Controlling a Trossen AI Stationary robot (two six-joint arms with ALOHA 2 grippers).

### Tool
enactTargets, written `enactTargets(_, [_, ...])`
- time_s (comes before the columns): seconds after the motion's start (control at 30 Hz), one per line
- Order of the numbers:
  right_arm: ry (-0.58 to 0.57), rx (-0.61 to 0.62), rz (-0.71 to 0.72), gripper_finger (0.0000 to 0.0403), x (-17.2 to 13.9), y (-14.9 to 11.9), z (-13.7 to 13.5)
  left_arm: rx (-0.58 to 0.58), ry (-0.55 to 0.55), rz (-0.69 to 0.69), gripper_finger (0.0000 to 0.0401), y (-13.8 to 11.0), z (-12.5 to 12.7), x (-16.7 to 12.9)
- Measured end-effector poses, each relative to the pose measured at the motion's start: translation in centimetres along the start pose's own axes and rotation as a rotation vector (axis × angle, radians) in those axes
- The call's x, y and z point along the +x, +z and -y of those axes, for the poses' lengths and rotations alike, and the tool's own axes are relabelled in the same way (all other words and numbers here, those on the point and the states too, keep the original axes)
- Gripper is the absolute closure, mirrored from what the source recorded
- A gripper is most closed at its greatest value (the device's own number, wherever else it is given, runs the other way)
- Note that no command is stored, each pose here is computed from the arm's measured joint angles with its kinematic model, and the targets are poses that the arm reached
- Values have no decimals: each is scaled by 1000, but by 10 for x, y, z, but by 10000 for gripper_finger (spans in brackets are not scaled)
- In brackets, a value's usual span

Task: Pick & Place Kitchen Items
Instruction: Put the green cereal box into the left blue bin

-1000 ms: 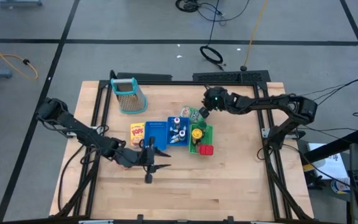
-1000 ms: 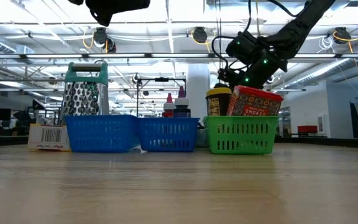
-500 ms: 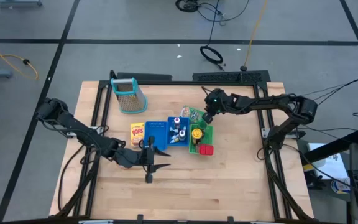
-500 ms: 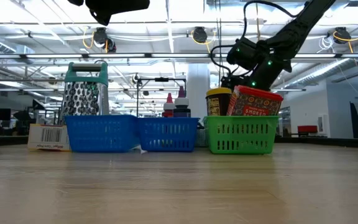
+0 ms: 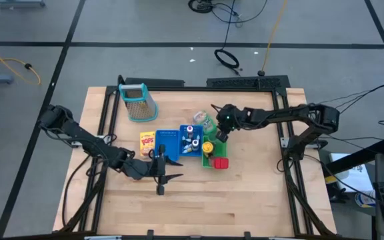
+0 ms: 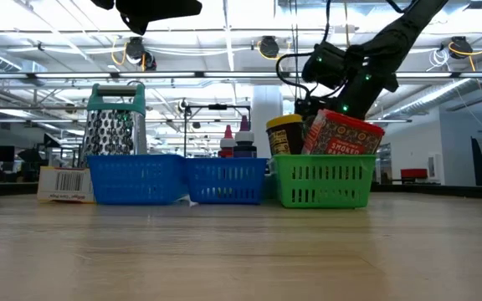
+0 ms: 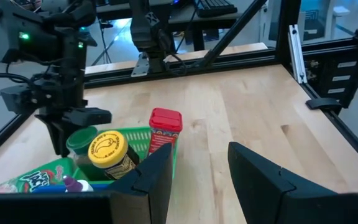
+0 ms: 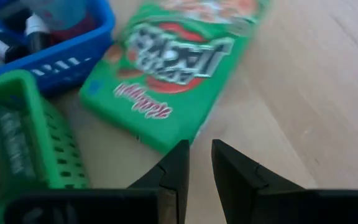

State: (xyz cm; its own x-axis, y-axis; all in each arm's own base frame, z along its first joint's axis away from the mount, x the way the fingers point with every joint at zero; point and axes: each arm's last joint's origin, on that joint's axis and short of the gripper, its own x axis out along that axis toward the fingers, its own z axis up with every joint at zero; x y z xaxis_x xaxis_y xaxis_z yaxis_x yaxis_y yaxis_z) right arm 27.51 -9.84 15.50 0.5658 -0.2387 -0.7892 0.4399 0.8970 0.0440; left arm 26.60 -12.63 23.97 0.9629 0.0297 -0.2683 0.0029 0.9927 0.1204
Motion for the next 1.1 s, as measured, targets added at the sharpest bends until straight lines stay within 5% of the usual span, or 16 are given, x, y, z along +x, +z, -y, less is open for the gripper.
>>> enactTargets(0.47, [27, -22, 86, 342, -1, 6, -16, 18, 0, -1, 242, 0, 0, 0])
enactTargets(1.1, [6, -14, 254, 342, -1, 20, 0, 19, 0, -1, 242, 0, 0, 0])
